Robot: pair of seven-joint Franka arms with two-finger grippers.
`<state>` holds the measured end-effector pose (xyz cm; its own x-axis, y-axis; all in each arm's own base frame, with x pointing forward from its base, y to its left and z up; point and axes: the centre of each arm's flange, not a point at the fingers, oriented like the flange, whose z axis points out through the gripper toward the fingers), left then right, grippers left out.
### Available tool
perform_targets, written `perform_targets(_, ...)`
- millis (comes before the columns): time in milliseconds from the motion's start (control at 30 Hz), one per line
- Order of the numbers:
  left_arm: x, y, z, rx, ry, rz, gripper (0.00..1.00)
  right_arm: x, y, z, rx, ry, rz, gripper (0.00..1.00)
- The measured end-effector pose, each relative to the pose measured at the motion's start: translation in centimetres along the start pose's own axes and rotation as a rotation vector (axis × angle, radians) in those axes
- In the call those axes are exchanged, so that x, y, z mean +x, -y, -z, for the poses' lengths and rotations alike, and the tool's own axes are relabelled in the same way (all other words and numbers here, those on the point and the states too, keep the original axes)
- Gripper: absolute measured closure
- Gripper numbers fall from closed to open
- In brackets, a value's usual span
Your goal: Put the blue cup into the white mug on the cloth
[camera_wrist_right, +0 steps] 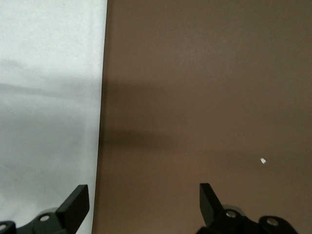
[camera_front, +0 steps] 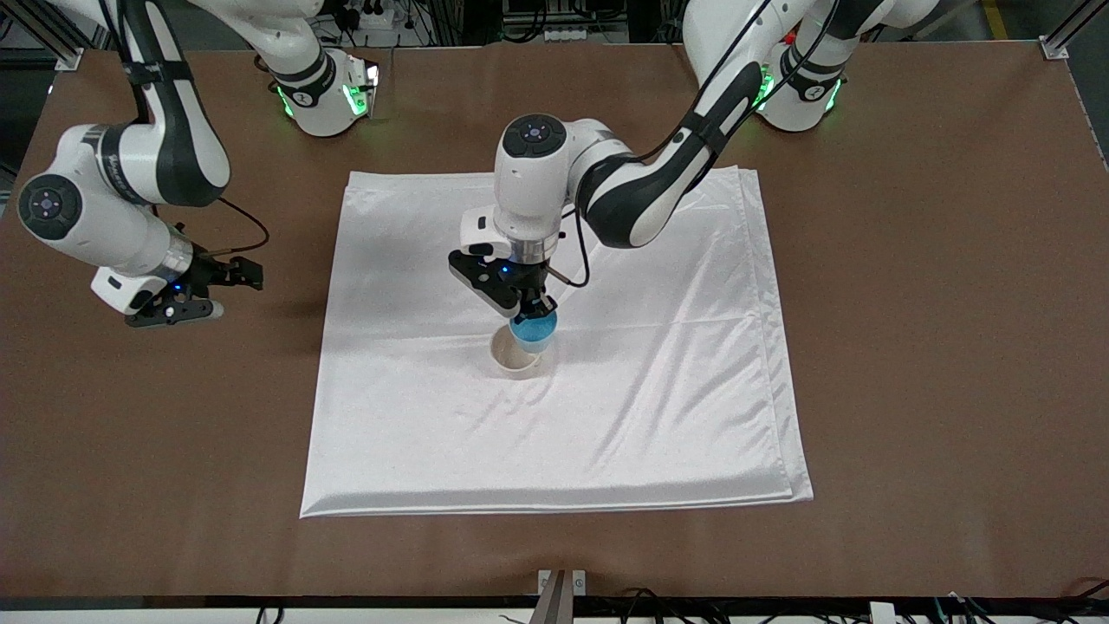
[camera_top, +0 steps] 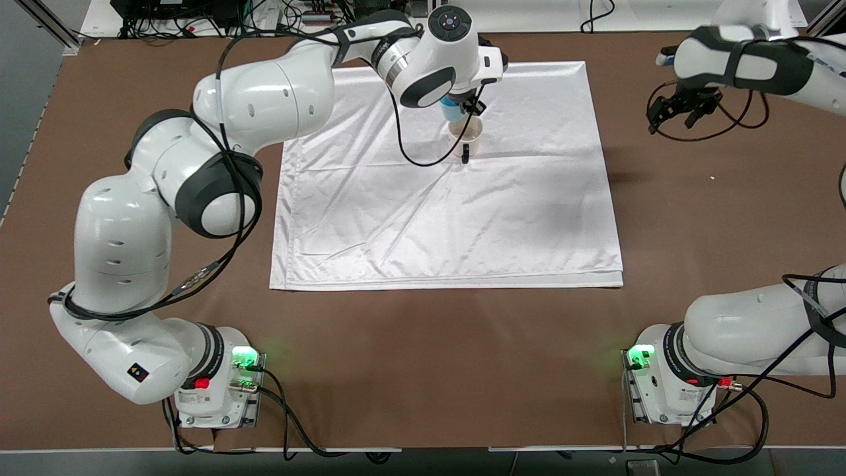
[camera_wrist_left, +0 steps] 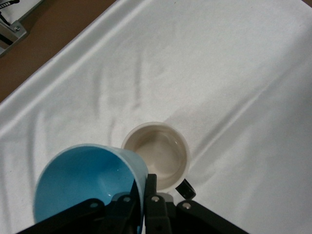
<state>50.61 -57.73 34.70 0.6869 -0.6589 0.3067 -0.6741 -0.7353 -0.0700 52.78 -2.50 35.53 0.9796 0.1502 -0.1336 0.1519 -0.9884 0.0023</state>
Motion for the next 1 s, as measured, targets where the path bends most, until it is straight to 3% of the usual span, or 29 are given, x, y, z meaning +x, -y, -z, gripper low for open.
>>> perform_targets(200, 0.0, -1.1, -2.0, -0.022, -0.027, -0.008, 0.96, 0.1, -0.3, 7.2, 0.003, 0.051, -0.007, 0.00)
perform_targets(400, 0.0, -1.5, -3.3, -0.028, -0.035, -0.011, 0.96, 0.3, -0.6, 13.3, 0.000, 0.046, -0.020, 0.00)
perform_targets(700, -0.3, -1.6, -5.0, -0.035, -0.039, -0.010, 0.96, 0.1, -0.9, 20.5, -0.012, -0.017, -0.041, 0.00)
perform_targets(1000, -0.6, -1.7, -6.5, -0.044, -0.043, -0.010, 0.96, 0.1, -0.2, 27.1, -0.033, -0.149, -0.032, 0.00)
